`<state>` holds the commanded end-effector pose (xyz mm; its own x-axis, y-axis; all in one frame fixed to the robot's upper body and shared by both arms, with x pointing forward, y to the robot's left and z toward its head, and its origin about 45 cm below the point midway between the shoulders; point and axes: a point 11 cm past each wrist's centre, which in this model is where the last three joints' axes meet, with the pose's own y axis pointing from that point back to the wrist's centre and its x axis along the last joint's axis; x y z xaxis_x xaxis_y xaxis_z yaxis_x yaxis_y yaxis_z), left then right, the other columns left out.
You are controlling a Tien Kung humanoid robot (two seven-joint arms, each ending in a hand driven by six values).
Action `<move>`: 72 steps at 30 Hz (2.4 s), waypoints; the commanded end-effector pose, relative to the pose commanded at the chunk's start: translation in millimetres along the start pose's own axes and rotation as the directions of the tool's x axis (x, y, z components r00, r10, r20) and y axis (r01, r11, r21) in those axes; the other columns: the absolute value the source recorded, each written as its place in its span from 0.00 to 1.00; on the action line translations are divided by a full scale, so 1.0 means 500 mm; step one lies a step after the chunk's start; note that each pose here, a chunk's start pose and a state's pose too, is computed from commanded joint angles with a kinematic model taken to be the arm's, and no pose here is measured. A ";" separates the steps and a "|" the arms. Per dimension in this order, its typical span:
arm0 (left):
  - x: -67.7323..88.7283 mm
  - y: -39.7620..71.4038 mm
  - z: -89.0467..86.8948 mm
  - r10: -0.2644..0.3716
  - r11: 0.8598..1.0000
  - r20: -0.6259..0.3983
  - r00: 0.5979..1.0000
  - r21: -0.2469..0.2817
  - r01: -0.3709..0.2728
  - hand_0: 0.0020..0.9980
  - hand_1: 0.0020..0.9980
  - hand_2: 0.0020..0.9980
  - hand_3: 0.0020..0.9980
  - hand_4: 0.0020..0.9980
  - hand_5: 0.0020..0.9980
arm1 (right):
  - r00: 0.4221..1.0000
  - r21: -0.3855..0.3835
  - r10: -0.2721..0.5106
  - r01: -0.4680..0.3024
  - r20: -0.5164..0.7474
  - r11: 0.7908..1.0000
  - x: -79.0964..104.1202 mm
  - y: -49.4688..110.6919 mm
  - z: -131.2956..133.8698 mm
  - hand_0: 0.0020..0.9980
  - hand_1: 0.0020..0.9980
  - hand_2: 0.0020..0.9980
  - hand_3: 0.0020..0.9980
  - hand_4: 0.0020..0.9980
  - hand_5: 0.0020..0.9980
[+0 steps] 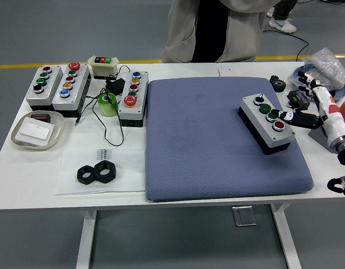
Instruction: Pick up the button,place it on the desk,press the button,press the button
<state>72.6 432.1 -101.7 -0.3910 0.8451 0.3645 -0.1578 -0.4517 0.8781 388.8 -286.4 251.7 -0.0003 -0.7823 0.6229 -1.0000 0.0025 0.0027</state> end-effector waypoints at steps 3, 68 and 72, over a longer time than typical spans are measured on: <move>0.000 0.000 0.000 0.000 1.000 0.000 1.000 0.000 0.000 0.76 0.83 0.86 0.83 0.63 1.00 | 0.999 0.017 0.008 -0.007 -0.048 1.000 -0.006 -0.001 -0.007 1.00 0.96 1.00 1.00 1.00 0.22; 0.002 0.000 0.006 0.004 1.000 -0.008 1.000 -0.003 -0.004 0.75 0.83 0.86 0.83 0.63 1.00 | 0.942 -0.296 -0.106 0.008 -0.318 0.955 -0.103 -0.084 0.084 0.84 0.67 0.78 0.88 1.00 0.20; 0.002 -0.001 0.007 0.004 1.000 -0.007 1.000 -0.003 -0.004 0.75 0.83 0.86 0.83 0.63 1.00 | 0.944 -0.287 -0.104 0.011 -0.314 0.958 -0.101 -0.082 0.081 0.75 0.62 0.75 0.86 0.98 0.17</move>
<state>75.3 434.1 -100.5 -0.3979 0.8412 0.3662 -0.1587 -0.4563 0.8756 429.5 -272.2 188.7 0.1053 -0.5432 0.8330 -0.9570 0.1725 0.2334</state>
